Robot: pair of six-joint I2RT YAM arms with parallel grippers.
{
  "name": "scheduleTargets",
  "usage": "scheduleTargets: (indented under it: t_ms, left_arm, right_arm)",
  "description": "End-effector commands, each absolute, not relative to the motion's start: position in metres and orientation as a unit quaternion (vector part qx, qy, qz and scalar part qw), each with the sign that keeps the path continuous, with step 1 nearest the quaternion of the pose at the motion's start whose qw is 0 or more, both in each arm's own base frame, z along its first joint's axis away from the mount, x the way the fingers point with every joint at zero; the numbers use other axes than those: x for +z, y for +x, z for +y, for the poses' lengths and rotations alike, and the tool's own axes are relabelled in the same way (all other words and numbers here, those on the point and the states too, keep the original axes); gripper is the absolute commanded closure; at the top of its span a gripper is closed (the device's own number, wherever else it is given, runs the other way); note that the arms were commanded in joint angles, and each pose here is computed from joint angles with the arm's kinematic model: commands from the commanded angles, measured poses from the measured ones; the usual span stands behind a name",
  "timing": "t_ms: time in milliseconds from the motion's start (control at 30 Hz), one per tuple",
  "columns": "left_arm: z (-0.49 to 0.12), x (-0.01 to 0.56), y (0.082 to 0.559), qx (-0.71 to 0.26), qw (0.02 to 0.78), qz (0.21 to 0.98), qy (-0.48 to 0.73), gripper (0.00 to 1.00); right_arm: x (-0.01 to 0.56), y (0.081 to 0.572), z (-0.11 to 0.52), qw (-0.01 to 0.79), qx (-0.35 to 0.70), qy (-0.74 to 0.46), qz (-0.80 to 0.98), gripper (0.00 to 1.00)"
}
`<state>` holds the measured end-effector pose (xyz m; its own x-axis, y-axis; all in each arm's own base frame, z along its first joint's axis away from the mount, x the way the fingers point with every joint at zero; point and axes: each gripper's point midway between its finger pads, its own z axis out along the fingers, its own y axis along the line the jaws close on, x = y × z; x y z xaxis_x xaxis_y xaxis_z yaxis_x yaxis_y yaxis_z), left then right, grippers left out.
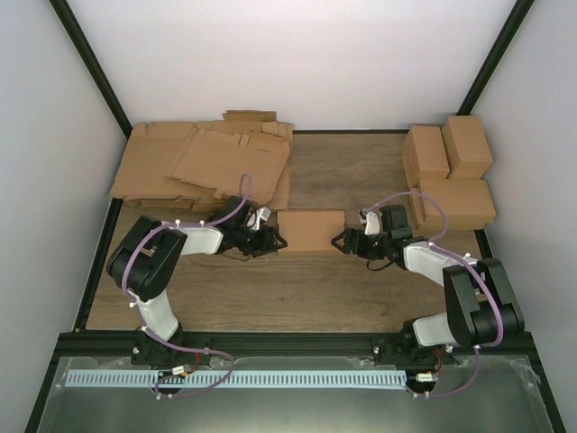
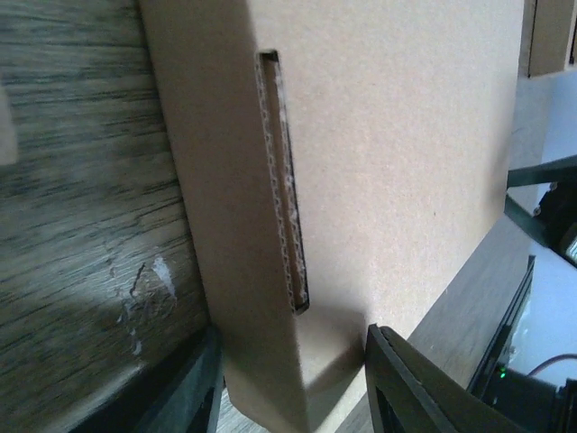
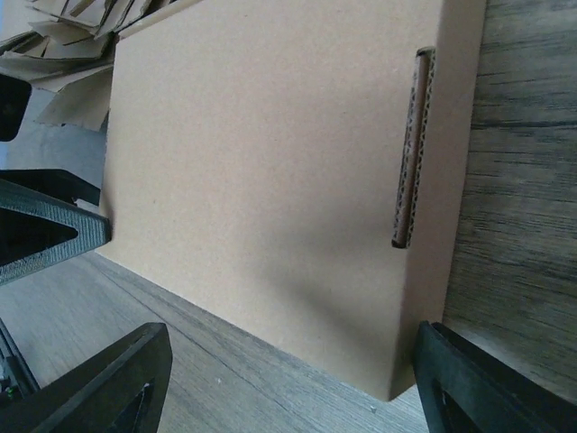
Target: Fold the paper box
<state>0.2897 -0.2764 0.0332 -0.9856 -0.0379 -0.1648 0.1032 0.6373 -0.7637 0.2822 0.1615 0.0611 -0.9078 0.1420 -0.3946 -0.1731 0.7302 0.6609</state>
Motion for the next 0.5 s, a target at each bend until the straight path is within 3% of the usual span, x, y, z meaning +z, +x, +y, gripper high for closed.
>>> scheduleTargets:
  t_ms: [0,467]
  left_arm:
    - [-0.288,0.052,0.297,-0.452,0.096,0.886,0.027,0.56]
    - [-0.310,0.129,0.277,-0.531,0.091,0.841,0.047,0.69]
  right_arm:
    - [0.066,0.285,0.168,0.214,0.398,-0.013,0.892,0.24]
    - [0.071,0.276,0.167,0.215,0.400,-0.011,0.891,0.29]
